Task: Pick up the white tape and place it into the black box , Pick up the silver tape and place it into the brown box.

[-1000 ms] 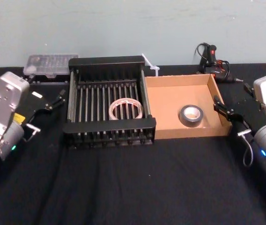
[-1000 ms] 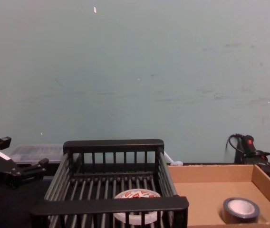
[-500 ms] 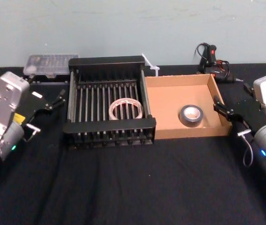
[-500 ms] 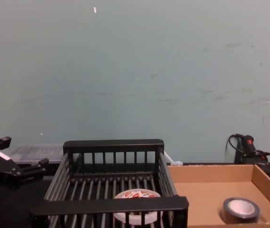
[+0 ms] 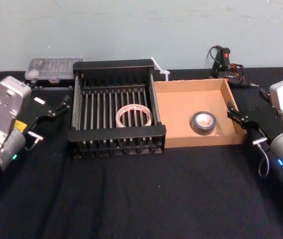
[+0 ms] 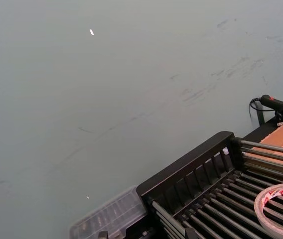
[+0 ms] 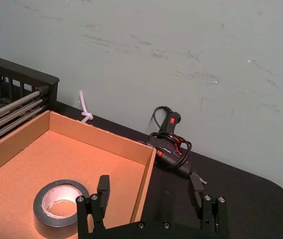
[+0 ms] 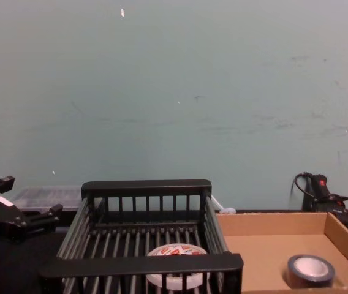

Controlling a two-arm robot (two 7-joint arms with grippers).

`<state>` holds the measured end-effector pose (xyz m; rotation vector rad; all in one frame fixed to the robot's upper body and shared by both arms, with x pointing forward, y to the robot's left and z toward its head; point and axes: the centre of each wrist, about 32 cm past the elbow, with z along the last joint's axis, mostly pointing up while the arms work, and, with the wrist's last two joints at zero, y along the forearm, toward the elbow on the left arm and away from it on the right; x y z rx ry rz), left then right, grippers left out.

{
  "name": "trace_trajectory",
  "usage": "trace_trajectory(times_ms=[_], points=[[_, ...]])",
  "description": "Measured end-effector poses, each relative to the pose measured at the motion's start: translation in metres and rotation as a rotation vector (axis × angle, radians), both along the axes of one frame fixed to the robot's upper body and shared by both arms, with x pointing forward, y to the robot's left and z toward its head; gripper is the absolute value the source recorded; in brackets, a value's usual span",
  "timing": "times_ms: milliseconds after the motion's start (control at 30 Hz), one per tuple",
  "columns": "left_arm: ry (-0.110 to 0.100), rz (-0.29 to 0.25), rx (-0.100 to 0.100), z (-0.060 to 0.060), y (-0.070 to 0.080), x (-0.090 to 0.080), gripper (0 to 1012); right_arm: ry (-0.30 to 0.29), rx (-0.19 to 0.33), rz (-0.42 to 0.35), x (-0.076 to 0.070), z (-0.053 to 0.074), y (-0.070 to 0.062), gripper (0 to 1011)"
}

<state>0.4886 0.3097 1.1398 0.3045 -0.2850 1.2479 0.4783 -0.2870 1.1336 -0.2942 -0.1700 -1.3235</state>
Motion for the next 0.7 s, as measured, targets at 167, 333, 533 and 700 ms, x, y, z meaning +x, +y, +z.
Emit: trace_trajectory(times_ms=[167,333,533,700], points=[[0.000,0.000,0.000,0.0000,0.0000,0.0000,1001,0.000,0.000,0.000,0.0000,0.0000,0.0000,1002],[0.000,0.000,0.000,0.0000,0.0000,0.0000,1001,0.000,0.000,0.000,0.0000,0.0000,0.0000,1002],[0.000,0.000,0.000,0.0000,0.0000,0.0000,1001,0.000,0.000,0.000,0.0000,0.0000,0.0000,1002],[0.000,0.000,0.000,0.0000,0.0000,0.0000,1001,0.000,0.000,0.000,0.0000,0.0000,0.0000,1002]])
